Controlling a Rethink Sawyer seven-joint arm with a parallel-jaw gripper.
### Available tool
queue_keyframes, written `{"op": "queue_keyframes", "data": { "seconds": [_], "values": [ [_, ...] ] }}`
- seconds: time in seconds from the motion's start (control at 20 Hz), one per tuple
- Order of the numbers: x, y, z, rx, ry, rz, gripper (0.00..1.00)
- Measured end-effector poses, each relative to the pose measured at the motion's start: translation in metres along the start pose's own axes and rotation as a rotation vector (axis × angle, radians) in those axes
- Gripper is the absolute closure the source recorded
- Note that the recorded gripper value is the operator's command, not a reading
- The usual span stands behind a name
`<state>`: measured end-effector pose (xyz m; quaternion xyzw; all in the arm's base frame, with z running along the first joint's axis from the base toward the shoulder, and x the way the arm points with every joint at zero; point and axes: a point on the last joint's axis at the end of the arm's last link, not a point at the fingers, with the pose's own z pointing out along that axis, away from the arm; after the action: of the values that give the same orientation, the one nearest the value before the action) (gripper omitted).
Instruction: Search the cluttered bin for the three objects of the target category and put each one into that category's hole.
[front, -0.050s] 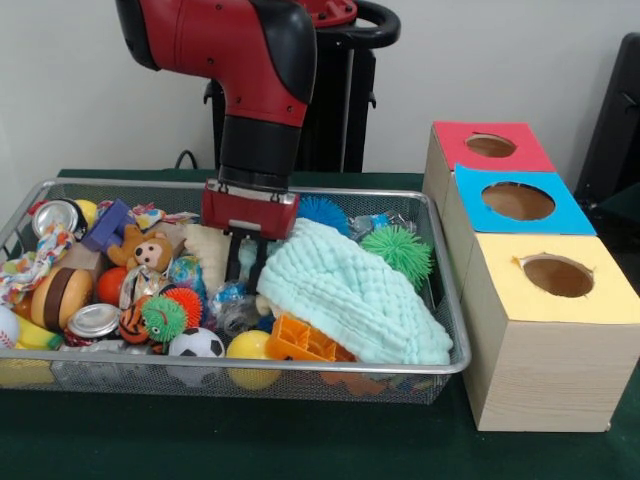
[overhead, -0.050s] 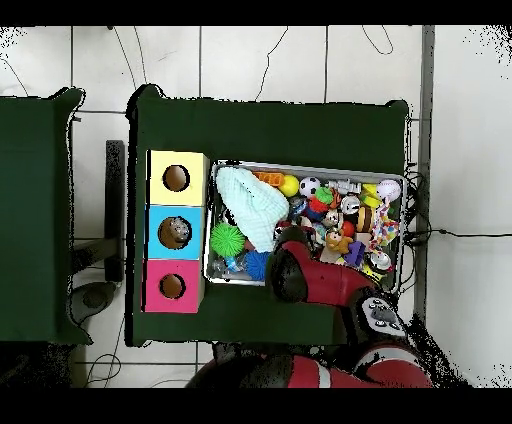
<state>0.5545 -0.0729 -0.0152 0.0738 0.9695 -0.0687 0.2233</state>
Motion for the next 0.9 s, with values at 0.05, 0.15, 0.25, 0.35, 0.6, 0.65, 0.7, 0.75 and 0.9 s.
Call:
{"op": "queue_keyframes", "data": {
  "seconds": [0.05,0.15,0.25,0.35,0.6,0.65,0.7,0.75,0.9],
  "values": [
    [-0.003,0.0,-0.007,0.001,-0.005,0.001,1.0],
    [-0.013,-0.001,-0.03,0.005,-0.029,0.002,1.0],
    [-0.019,-0.001,-0.042,0.007,-0.043,0.002,1.0],
    [-0.027,-0.003,-0.058,0.011,-0.065,0.004,1.0],
    [-0.044,-0.006,-0.094,0.021,-0.116,0.008,1.0],
    [-0.047,-0.006,-0.1,0.022,-0.124,0.009,1.0],
    [-0.049,-0.007,-0.107,0.024,-0.132,0.01,1.0],
    [-0.051,-0.007,-0.118,0.025,-0.144,0.013,1.0],
    [-0.052,-0.006,-0.131,0.017,-0.148,0.022,1.0]
  ]
}}
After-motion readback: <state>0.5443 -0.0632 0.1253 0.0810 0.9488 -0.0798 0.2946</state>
